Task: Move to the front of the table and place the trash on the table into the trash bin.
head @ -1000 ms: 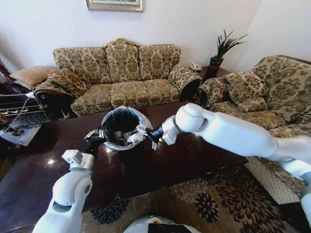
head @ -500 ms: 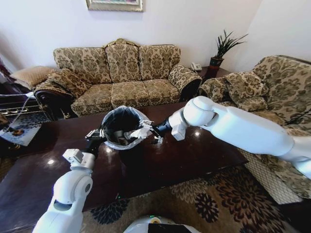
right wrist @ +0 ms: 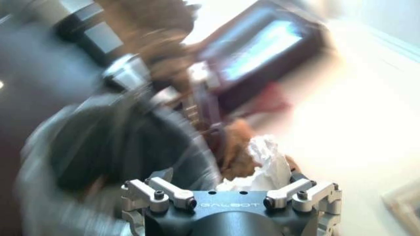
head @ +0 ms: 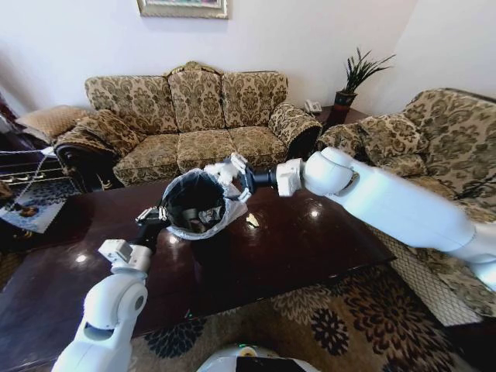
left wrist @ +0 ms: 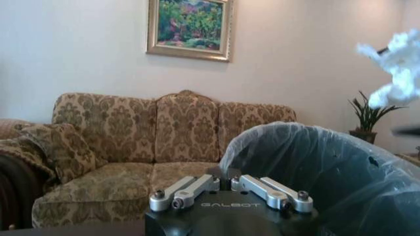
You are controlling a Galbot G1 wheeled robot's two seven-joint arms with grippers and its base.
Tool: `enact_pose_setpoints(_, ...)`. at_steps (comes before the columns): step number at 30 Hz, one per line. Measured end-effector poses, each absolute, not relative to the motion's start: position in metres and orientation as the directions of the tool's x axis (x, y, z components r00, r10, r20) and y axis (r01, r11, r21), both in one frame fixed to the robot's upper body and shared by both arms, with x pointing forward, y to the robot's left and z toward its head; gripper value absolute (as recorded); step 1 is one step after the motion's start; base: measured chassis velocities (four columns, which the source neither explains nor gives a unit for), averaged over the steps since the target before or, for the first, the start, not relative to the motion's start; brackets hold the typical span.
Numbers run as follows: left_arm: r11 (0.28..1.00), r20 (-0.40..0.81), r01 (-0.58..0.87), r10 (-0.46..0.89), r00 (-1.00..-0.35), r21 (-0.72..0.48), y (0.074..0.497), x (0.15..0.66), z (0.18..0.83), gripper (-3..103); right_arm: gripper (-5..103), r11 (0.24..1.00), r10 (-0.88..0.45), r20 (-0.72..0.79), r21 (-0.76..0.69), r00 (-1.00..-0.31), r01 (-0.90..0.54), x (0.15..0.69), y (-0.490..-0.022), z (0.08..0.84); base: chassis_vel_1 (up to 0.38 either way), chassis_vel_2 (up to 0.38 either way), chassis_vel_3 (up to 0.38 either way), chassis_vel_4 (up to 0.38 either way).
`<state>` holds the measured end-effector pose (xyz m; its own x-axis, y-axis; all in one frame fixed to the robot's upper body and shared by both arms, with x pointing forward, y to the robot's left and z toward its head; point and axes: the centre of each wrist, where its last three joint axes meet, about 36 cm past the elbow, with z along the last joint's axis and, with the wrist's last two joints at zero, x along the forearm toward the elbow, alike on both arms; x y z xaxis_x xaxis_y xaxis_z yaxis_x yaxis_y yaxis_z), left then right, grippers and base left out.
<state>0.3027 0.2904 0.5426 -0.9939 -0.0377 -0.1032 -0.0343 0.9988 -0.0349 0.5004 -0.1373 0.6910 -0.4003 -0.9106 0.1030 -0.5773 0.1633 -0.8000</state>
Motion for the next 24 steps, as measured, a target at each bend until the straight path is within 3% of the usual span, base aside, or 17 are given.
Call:
enact_pose_setpoints(2, 0.999, -0.102, -0.035, -0.038, -0.994, -0.032, 0.291, 0.302, 0.543, 3, 100, 0.358, -0.877, -0.010, -0.680, -0.481, -0.640, 0.490, -0.133, 0.681, 0.000, 0.000, 0.000, 0.000)
enact_pose_setpoints(3, 0.999, -0.102, -0.035, -0.038, -0.994, -0.032, 0.291, 0.302, 0.543, 3, 100, 0.358, -0.877, -0.010, -0.680, -0.481, -0.640, 0.490, -0.133, 0.681, 0.000, 0.000, 0.000, 0.000)
enact_pose_setpoints(6, 0.999, -0.099, -0.037, -0.039, -0.994, -0.027, 0.291, 0.300, 0.543, 3, 100, 0.573, -0.781, -0.093, -0.499, -0.617, -0.650, 0.485, -0.141, 0.672, 0.000, 0.000, 0.000, 0.000)
enact_pose_setpoints(7, 0.999, -0.099, -0.037, -0.039, -0.994, -0.027, 0.291, 0.300, 0.543, 3, 100, 0.573, -0.781, -0.093, -0.499, -0.617, -0.650, 0.485, -0.141, 0.672, 0.000, 0.000, 0.000, 0.000)
enact_pose_setpoints(11, 0.999, -0.097, -0.035, -0.037, -0.995, -0.023, 0.291, 0.299, 0.544, 3, 100, 0.753, -0.622, -0.096, -0.343, -0.777, -0.561, 0.492, -0.175, 0.643, 0.000, 0.000, 0.000, 0.000)
enact_pose_setpoints(19, 0.999, -0.096, -0.034, -0.036, -0.995, -0.025, 0.291, 0.299, 0.545, 3, 100, 0.882, -0.441, 0.032, -0.168, -0.897, -0.439, 0.513, -0.225, 0.571, 0.000, 0.000, 0.000, 0.000)
enact_pose_setpoints(21, 0.999, -0.096, -0.033, -0.035, -0.995, -0.026, 0.291, 0.299, 0.545, 3, 100, 0.891, -0.428, 0.062, -0.139, -0.902, -0.432, 0.516, -0.229, 0.554, 0.000, 0.000, 0.000, 0.000)
enact_pose_setpoints(24, 0.999, -0.095, -0.030, -0.033, -0.995, -0.027, 0.290, 0.299, 0.544, 3, 100, 0.905, -0.419, 0.148, -0.010, -0.896, -0.425, 0.528, -0.229, 0.470, 0.000, 0.000, 0.000, 0.000)
